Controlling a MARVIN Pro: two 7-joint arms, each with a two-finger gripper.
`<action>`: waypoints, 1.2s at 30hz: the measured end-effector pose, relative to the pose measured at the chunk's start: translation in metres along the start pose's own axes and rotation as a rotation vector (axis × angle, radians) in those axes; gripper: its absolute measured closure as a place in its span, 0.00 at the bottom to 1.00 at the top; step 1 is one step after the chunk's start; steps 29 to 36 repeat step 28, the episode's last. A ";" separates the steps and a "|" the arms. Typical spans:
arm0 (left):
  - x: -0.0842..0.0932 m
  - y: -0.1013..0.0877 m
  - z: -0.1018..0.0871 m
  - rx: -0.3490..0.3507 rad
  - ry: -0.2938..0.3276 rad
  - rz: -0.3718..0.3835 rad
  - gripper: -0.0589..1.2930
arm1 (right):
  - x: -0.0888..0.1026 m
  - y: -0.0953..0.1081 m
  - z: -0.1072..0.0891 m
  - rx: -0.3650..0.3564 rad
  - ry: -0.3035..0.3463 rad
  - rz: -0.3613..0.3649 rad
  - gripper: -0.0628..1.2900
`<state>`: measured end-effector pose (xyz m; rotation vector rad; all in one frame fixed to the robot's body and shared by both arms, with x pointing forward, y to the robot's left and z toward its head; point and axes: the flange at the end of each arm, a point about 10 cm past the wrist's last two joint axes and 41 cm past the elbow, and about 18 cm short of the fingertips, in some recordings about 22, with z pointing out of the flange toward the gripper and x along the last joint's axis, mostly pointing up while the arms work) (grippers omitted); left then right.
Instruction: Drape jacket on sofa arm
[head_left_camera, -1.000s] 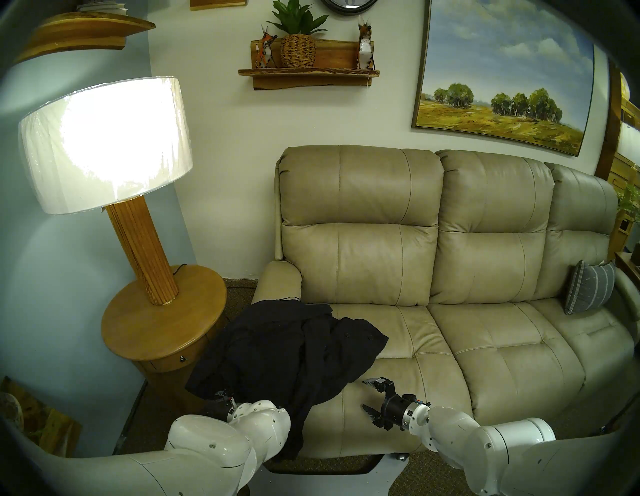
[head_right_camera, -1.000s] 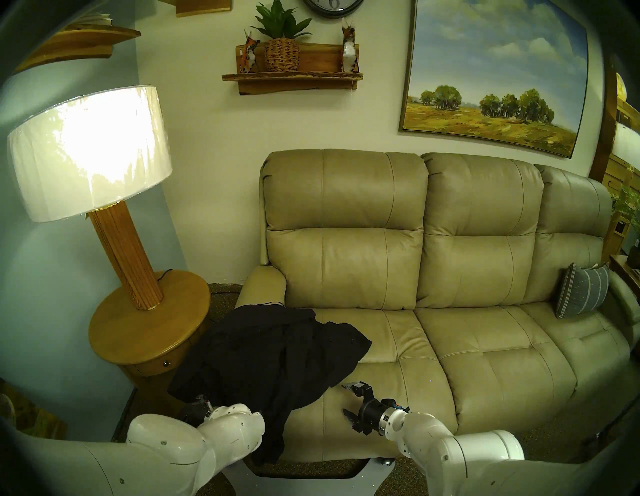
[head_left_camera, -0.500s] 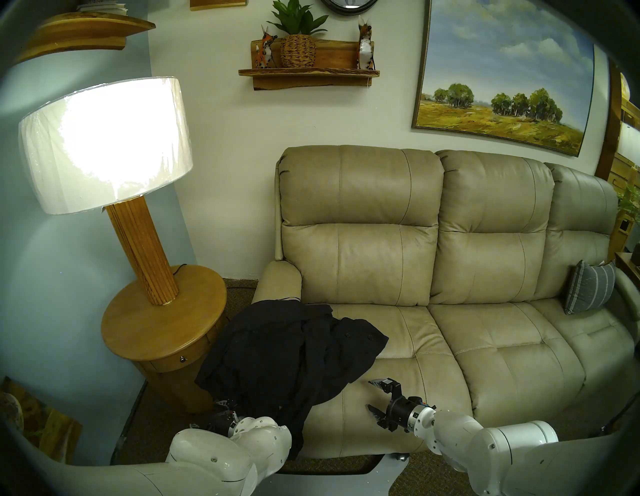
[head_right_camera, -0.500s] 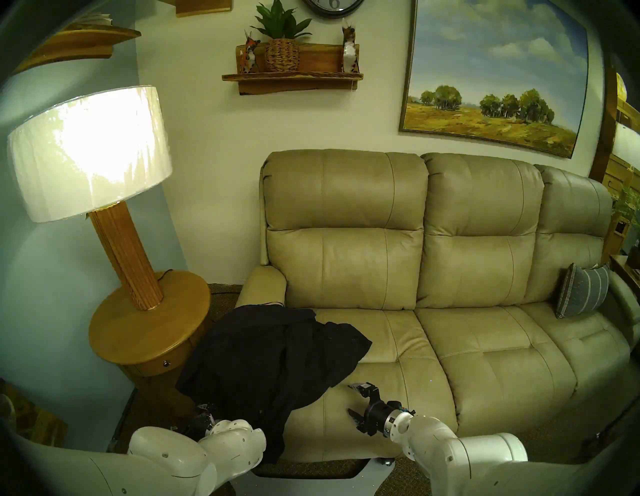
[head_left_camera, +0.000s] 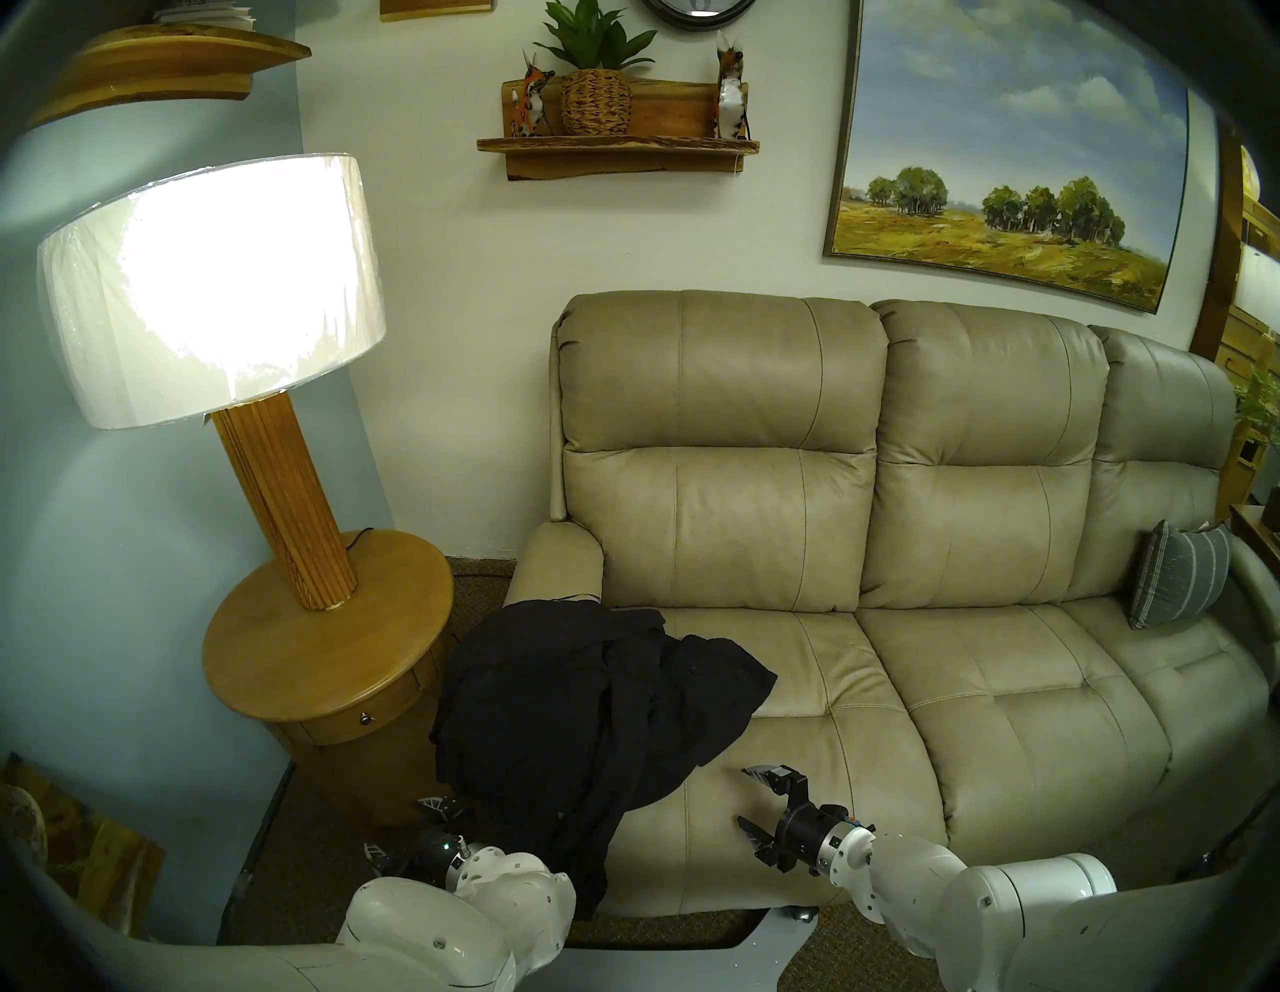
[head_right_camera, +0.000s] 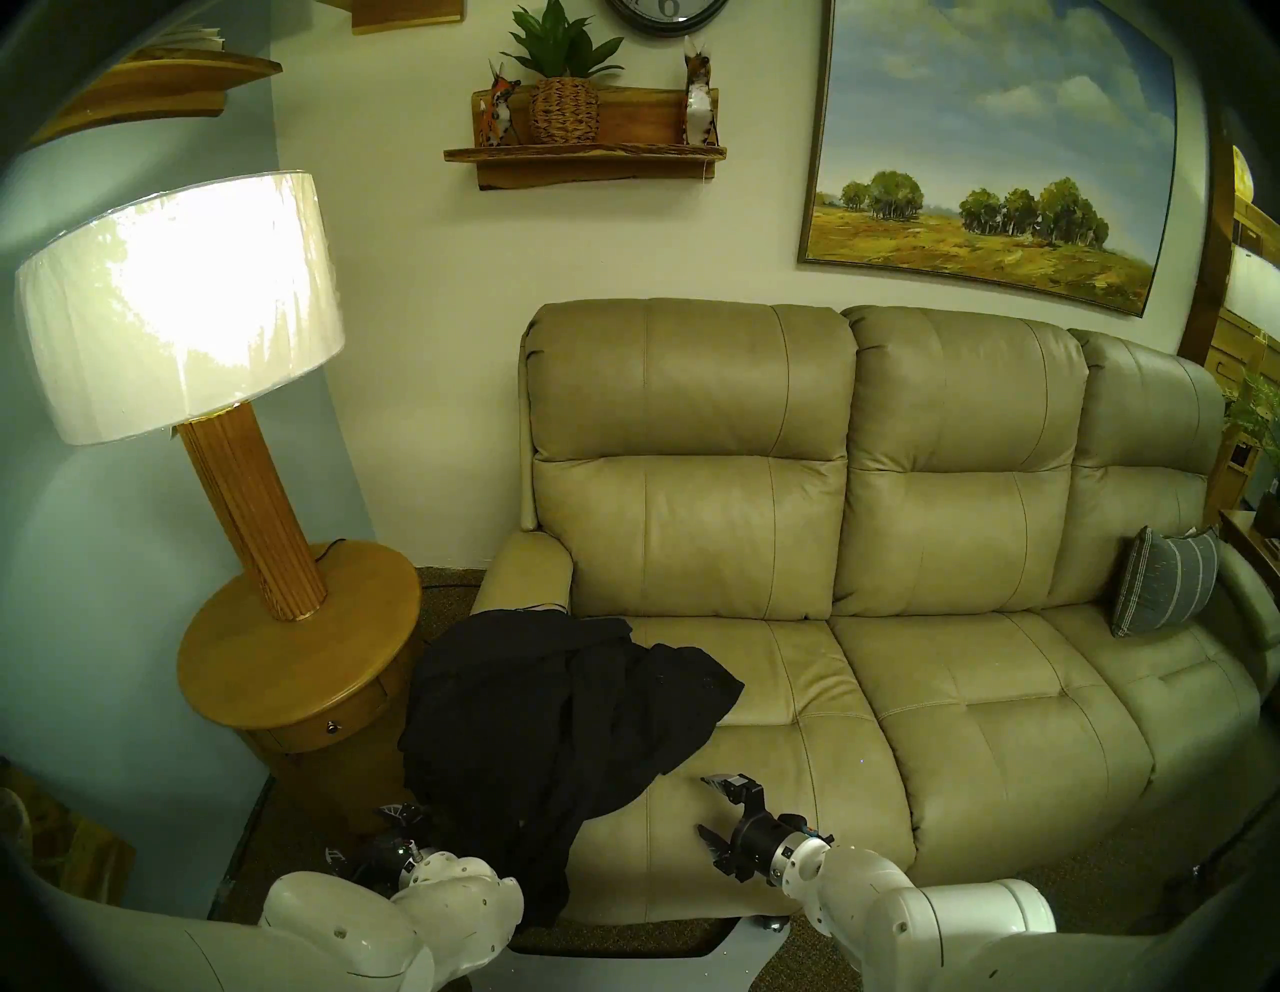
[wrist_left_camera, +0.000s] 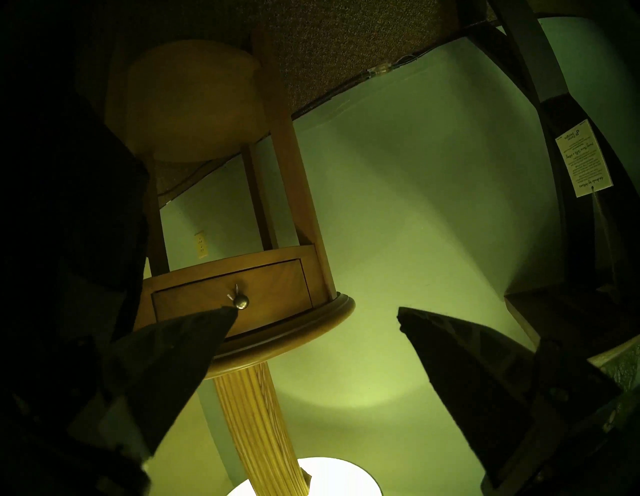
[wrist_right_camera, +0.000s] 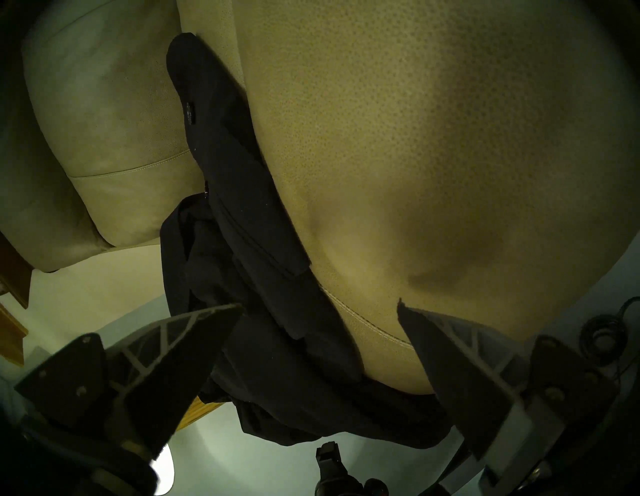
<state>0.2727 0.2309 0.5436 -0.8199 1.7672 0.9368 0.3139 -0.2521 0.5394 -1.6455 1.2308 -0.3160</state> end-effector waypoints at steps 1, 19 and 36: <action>0.000 0.001 -0.001 0.003 -0.011 0.001 0.02 | 0.000 -0.001 0.000 0.004 0.001 0.001 0.04; 0.019 0.018 -0.014 0.063 -0.057 0.069 0.02 | 0.000 -0.008 0.006 0.059 0.044 -0.013 0.04; 0.026 0.019 -0.024 0.101 -0.059 0.084 0.02 | -0.001 -0.009 0.008 0.075 0.066 -0.022 0.04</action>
